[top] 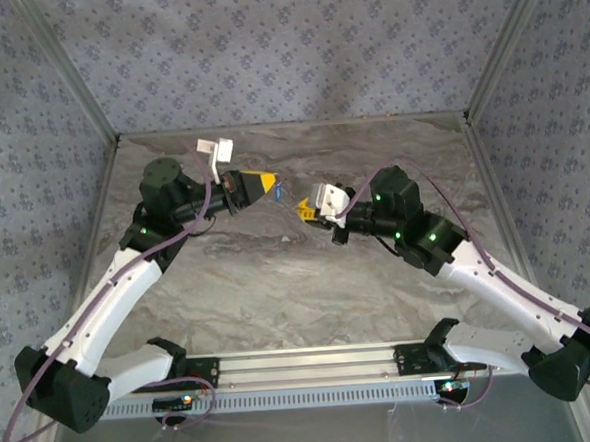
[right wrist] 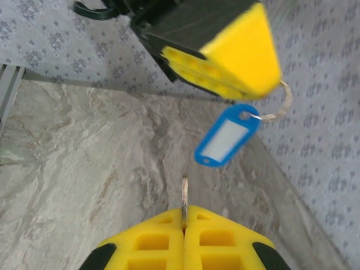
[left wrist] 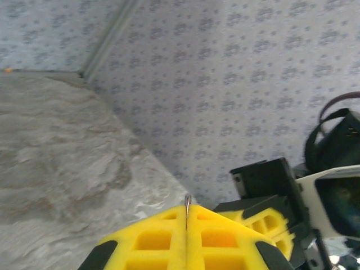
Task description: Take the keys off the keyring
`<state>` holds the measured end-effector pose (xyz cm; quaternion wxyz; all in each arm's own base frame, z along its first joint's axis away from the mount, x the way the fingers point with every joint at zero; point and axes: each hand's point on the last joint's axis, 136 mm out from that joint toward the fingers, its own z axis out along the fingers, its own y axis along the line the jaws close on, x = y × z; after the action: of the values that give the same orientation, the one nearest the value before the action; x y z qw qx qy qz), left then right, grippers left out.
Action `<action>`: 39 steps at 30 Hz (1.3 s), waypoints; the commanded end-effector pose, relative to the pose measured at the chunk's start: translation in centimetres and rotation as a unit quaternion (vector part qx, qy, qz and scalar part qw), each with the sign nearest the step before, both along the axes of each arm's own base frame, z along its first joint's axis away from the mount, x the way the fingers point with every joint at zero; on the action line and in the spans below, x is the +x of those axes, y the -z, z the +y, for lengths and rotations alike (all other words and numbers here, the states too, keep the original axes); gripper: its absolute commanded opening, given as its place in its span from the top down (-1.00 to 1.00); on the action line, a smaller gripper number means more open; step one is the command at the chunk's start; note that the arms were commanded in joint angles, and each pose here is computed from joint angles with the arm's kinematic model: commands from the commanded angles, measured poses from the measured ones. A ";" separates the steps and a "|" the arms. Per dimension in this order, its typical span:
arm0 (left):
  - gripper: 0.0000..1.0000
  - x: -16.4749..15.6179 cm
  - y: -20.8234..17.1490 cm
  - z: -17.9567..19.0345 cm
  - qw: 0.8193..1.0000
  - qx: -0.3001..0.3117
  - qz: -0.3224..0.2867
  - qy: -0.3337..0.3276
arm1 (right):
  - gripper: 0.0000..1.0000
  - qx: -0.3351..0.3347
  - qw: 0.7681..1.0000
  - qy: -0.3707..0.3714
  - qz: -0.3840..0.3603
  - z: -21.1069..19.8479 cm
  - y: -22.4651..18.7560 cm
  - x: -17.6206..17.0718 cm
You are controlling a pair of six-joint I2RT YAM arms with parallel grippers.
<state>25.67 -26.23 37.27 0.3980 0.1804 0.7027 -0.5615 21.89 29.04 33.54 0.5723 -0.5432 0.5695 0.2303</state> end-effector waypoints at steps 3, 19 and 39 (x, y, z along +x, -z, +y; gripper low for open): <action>0.99 1.3 6.4 2.1 0.994 0.079 0.018 -0.078 | 1.00 0.033 0.996 0.059 0.053 -1.9 1.3 0.5; 0.97 6.4 22.6 7.5 0.922 0.258 0.144 -0.251 | 1.00 0.092 0.940 0.272 0.184 -8.1 9.9 7.6; -0.18 5.2 23.5 11.2 0.892 0.268 0.181 -0.316 | 1.00 0.048 0.828 0.394 0.395 -9.6 24.1 13.0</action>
<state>32.27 -15.70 13.13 0.3564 -0.0453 0.9085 -0.2132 33.27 19.38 9.67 0.3785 -0.1499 0.8921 0.1961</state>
